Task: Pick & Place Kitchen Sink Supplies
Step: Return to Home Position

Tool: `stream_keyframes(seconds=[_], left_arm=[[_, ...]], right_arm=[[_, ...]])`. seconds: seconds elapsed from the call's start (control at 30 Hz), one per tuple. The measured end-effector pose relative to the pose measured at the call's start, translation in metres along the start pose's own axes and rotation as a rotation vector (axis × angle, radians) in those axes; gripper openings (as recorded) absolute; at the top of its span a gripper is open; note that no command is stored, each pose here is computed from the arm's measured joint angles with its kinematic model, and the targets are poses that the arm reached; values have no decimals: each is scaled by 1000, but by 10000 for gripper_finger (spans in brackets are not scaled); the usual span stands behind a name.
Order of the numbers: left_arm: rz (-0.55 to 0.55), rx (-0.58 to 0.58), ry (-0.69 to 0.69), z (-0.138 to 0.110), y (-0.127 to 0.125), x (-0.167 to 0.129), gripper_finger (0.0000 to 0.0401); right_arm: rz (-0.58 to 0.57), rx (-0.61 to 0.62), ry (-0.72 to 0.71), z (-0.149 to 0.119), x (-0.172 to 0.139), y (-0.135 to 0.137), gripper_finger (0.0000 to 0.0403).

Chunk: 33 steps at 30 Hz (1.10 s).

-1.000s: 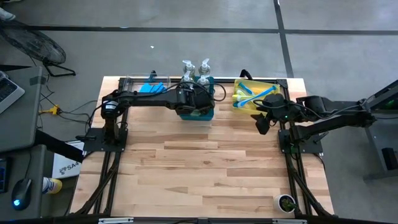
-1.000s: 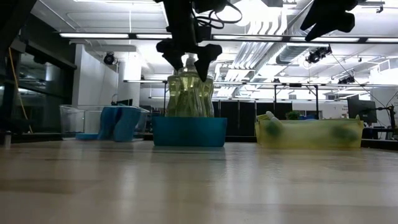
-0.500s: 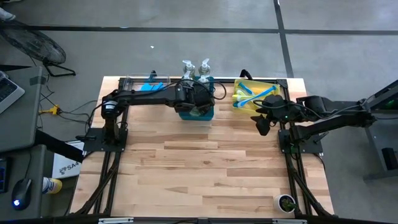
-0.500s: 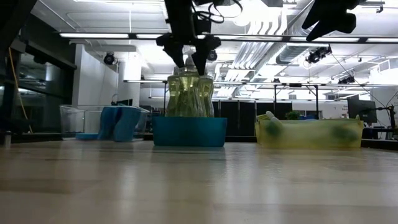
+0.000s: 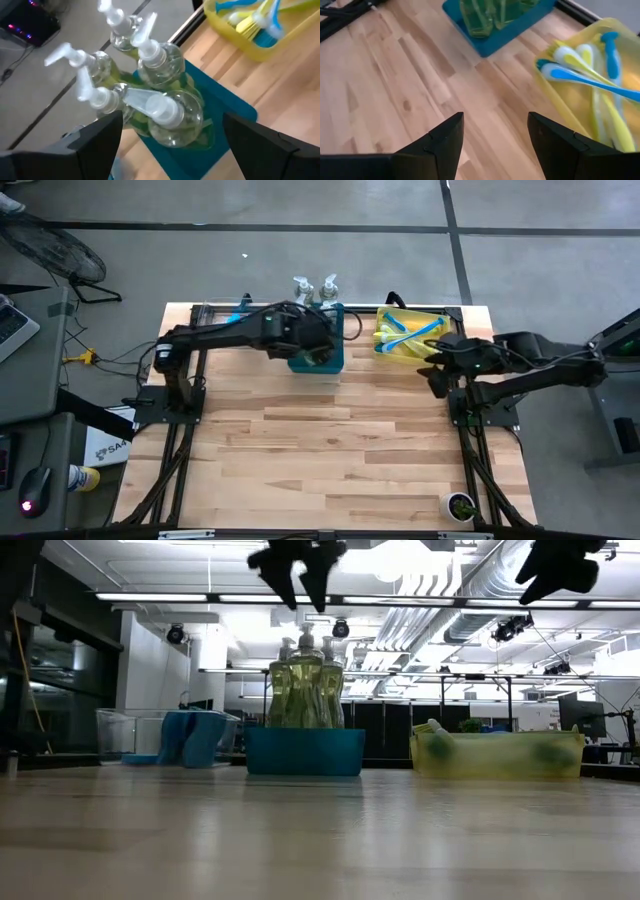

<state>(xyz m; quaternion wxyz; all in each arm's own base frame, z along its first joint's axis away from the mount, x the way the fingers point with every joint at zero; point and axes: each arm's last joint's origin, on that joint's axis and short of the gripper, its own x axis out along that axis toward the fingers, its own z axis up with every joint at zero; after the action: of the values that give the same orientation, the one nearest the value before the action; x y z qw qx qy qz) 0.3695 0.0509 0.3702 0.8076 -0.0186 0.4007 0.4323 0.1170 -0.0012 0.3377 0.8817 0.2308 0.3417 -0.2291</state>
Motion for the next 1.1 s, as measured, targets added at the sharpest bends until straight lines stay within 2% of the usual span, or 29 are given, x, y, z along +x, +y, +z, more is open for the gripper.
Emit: stream_keyframes(seconds=[0.17,0.27,0.37,0.57,0.7,0.83,0.97,1.1], left_arm=[[-37,-19,-50,0,24,-34,335],[-55,18,-69,-7,39,-60,335],[-28,59,-86,-18,56,-86,335],[66,-27,-117,-48,90,-125,335],[40,-117,-157,-77,101,-135,335],[-42,-184,-202,-114,101,-132,335],[-208,-281,-271,-149,93,-121,335],[-364,-361,-370,-178,90,-107,335]], right_arm=[[11,12,-59,-3,-14,-9,211],[2,23,-120,-4,-21,-14,212],[3,27,-158,-6,-28,-19,213],[-22,0,-266,-12,-39,-31,212],[37,11,-401,-23,-25,-35,213],[191,18,-476,-41,6,-34,211],[328,39,-580,-56,37,-32,213],[418,57,-691,-67,58,-31,212]])
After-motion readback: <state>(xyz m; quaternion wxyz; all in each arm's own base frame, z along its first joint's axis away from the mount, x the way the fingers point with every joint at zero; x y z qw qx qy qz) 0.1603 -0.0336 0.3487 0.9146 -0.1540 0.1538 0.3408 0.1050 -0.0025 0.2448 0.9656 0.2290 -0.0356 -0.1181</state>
